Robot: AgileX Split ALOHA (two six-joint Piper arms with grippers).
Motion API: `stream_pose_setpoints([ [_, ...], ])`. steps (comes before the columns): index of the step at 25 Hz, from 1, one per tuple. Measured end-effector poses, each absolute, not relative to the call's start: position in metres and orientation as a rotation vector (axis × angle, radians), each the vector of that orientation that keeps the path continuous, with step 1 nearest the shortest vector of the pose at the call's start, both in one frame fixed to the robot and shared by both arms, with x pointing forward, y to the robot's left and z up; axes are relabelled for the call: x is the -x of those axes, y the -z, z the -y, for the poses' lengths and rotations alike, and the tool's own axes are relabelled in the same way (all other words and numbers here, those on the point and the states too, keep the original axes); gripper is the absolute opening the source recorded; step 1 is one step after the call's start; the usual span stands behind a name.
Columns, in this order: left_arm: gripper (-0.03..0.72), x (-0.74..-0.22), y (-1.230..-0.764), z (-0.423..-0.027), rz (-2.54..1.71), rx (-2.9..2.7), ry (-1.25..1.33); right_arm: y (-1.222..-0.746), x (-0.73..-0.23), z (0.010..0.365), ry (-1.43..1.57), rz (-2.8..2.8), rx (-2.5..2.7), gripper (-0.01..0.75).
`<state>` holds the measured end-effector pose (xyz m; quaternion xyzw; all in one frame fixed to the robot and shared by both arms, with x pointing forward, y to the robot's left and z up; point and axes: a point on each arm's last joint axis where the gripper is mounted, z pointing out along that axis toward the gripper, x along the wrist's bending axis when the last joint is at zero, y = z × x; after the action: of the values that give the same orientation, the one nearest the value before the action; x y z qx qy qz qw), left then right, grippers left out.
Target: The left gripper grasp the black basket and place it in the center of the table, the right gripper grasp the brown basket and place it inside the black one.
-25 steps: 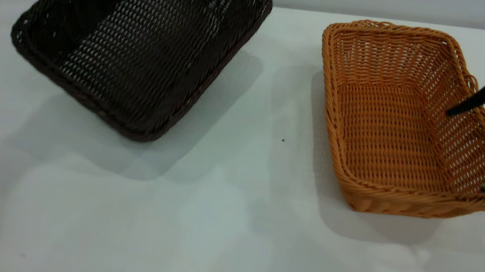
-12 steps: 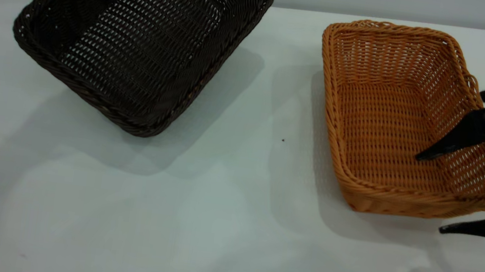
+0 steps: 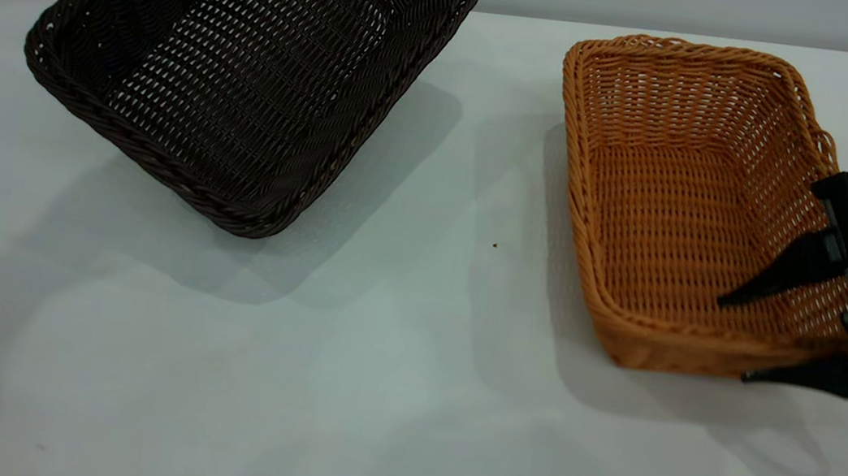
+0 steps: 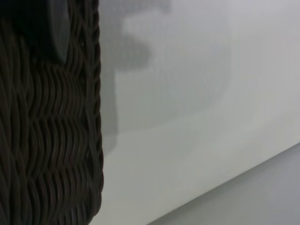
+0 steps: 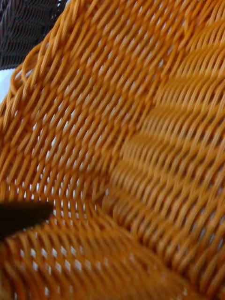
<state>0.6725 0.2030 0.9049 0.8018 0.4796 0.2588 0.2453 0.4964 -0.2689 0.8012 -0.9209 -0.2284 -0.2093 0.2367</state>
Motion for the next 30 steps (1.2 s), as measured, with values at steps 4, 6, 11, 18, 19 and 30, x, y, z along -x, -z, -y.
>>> stream_pose_setpoints([
  [4,0.079,-0.672,-0.904,-0.203,-1.311,-2.194,-0.701,-0.805,-0.510,0.272,0.658,0.706,2.523,0.082],
  [6,0.079,-0.672,-0.905,-0.203,-1.293,-2.208,-0.710,-0.807,-0.518,0.272,0.702,0.802,2.500,0.071],
  [11,0.079,-0.671,-0.909,-0.204,-1.184,-2.304,-0.752,-0.820,-0.552,0.285,0.877,0.906,2.440,0.071],
  [18,0.079,-0.658,-0.903,-0.188,-1.081,-2.481,-0.678,-0.854,-0.594,0.347,1.100,0.944,2.354,0.070],
  [19,0.079,-0.655,-0.902,-0.179,-1.042,-2.506,-0.666,-0.858,-0.597,0.358,1.106,0.955,2.356,0.070],
  [30,0.079,-0.603,-0.897,-0.082,-0.632,-2.699,-0.484,-0.885,-0.616,0.407,1.122,1.106,2.355,0.070],
])
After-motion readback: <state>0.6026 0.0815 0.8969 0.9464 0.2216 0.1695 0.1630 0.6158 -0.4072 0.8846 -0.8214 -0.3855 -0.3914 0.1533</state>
